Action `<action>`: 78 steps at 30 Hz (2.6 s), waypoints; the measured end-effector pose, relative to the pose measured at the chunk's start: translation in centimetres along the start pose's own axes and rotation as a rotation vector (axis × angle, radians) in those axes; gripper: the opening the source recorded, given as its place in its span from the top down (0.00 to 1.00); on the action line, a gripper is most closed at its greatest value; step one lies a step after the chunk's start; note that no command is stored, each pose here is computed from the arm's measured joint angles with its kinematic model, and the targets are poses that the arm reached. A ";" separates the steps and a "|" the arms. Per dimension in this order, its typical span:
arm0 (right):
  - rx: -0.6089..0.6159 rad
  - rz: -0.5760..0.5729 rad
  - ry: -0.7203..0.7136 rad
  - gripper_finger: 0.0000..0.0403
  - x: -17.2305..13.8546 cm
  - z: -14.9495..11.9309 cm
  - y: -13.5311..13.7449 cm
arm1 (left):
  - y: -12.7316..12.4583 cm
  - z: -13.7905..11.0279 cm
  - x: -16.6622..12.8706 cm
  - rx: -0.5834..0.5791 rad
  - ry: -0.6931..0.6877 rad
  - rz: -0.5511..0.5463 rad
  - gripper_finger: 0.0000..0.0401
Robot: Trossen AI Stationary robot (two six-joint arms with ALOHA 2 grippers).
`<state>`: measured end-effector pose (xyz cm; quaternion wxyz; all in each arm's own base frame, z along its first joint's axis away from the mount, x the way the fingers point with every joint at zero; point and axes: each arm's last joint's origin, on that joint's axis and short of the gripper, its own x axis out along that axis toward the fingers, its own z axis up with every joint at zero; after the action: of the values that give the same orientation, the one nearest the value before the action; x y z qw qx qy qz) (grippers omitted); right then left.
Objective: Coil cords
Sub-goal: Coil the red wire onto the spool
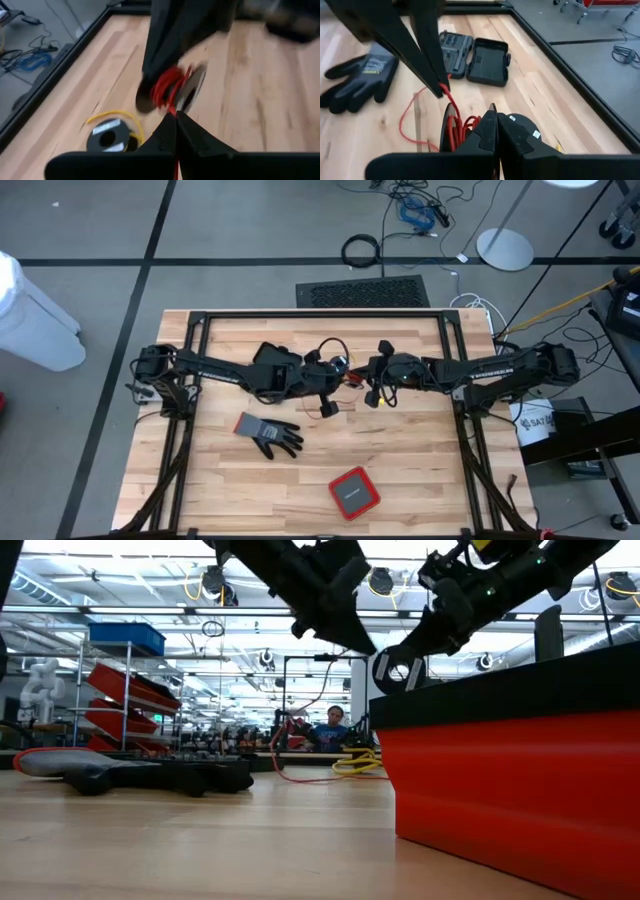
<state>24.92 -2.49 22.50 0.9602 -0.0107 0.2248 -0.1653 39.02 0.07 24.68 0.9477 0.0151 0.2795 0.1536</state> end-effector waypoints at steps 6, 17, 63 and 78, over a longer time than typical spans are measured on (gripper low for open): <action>-0.020 -0.076 -0.049 1.00 1.4 0.0 0.2 | 0.0 0.5 -0.1 -0.078 -0.008 -0.054 0.98; -0.004 -0.099 -0.102 1.00 3.0 -0.2 0.5 | 0.2 0.8 0.1 -0.144 -0.038 -0.049 0.96; 0.105 0.106 -0.532 1.00 -2.0 5.2 -0.1 | -4.1 2.4 -0.6 0.047 -0.359 -0.041 0.73; 0.156 0.200 -0.623 1.00 -4.9 6.3 0.0 | -4.3 3.2 -1.1 0.059 -0.449 -0.041 0.73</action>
<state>23.57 -1.23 30.27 0.9922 0.0348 -0.0929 -0.0758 41.10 -4.21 27.44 0.9882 0.0709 0.0660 0.1188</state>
